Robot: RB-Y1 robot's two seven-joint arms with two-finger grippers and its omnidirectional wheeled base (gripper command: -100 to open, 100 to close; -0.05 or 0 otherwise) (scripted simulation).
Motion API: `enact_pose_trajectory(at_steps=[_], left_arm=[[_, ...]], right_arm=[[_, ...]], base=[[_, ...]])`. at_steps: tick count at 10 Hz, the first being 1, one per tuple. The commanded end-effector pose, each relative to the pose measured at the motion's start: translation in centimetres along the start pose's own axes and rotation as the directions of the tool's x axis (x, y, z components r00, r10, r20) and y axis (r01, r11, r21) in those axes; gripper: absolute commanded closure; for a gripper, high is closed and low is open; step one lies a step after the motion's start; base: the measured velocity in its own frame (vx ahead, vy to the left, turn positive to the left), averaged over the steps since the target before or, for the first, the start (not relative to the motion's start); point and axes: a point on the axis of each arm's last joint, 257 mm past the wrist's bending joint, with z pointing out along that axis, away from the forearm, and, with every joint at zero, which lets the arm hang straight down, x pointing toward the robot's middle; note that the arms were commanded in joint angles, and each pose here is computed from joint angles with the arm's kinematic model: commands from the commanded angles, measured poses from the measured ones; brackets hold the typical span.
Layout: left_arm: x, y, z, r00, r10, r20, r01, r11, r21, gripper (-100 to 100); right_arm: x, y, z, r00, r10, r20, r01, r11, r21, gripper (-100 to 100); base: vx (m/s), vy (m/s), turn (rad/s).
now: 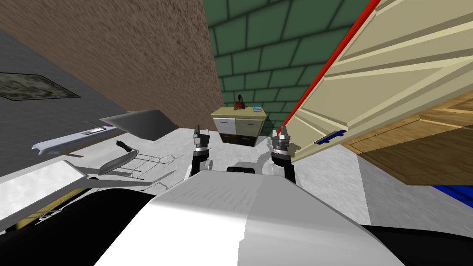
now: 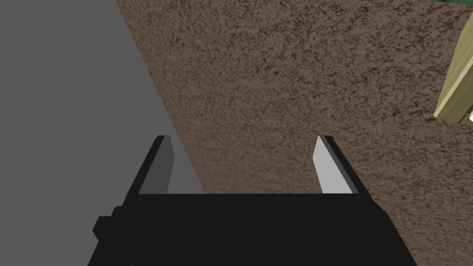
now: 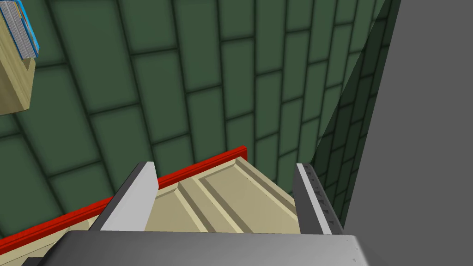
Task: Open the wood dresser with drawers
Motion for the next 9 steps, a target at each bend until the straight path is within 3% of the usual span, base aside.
enact_pose_trajectory(at_steps=[1, 3, 4, 9], left_arm=[[0.0, 0.0, 0.0, 1.0, 0.0, 0.0, 0.0, 1.0, 0.0, 0], [0.0, 0.0, 0.0, 1.0, 0.0, 0.0, 0.0, 1.0, 0.0, 0], [0.4, 0.4, 0.0, 0.9992, 0.016, -0.036, -0.016, 0.9998, -0.007, -100], [1.4, 3.3, 0.3, 0.9884, 0.062, -0.138, -0.069, 0.9967, -0.043, -100]], right_arm=[[0.0, 0.0, 0.0, 1.0, 0.0, 0.0, 0.0, 1.0, 0.0, 0], [0.0, 0.0, 0.0, 1.0, 0.0, 0.0, 0.0, 1.0, 0.0, 0], [0.0, 0.0, 0.0, 1.0, 0.0, 0.0, 0.0, 1.0, 0.0, 0], [0.0, 0.0, 0.0, 1.0, 0.0, 0.0, 0.0, 1.0, 0.001, 0]], base=[[0.0, 0.0, 0.0], [0.0, 0.0, 0.0], [0.015, -0.01, -0.003], [0.042, -0.03, -0.005]])
